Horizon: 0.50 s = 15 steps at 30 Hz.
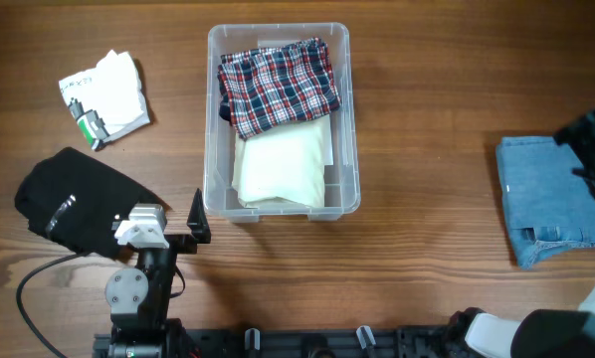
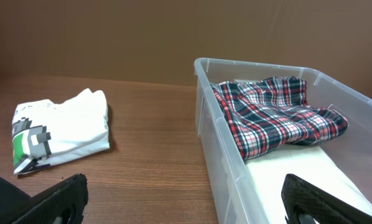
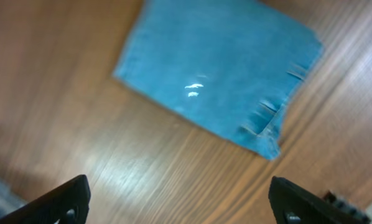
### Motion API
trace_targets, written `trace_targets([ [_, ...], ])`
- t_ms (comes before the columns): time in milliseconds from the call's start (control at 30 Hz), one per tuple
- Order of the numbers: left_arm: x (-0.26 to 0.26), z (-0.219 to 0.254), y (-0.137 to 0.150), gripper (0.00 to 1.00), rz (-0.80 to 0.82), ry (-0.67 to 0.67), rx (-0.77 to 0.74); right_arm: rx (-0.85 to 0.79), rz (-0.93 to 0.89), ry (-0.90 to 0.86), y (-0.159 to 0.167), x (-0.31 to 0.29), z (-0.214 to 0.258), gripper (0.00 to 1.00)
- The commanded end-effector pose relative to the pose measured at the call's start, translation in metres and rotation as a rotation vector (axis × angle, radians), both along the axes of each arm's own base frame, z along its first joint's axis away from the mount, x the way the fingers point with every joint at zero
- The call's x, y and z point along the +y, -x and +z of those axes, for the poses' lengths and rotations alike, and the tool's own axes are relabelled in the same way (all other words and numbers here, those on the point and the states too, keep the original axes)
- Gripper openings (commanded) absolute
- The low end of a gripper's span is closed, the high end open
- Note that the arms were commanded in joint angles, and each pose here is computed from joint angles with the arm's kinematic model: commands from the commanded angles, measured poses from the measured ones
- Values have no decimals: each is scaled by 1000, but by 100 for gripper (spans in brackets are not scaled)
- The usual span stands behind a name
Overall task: Pack container
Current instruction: 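Release the shirt and move the right gripper to the blue jeans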
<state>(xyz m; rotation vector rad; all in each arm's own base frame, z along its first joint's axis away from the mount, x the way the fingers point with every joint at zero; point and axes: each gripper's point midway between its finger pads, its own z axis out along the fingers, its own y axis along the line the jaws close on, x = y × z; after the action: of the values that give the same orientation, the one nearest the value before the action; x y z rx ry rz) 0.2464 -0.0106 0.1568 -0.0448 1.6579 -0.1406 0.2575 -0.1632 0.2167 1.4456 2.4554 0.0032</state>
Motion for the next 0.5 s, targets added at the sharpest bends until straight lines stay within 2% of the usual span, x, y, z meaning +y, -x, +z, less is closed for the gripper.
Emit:
trace_targets([
  [0, 0, -3, 0, 100, -3, -15, 6, 37, -105, -84, 24, -15, -32, 98],
  [267, 0, -3, 0, 100, -3, -15, 6, 102, -221, -140, 64, -35, -94, 100],
  [467, 0, -3, 0, 100, -3, -15, 6, 106, -251, -143, 84, -47, -116, 100],
])
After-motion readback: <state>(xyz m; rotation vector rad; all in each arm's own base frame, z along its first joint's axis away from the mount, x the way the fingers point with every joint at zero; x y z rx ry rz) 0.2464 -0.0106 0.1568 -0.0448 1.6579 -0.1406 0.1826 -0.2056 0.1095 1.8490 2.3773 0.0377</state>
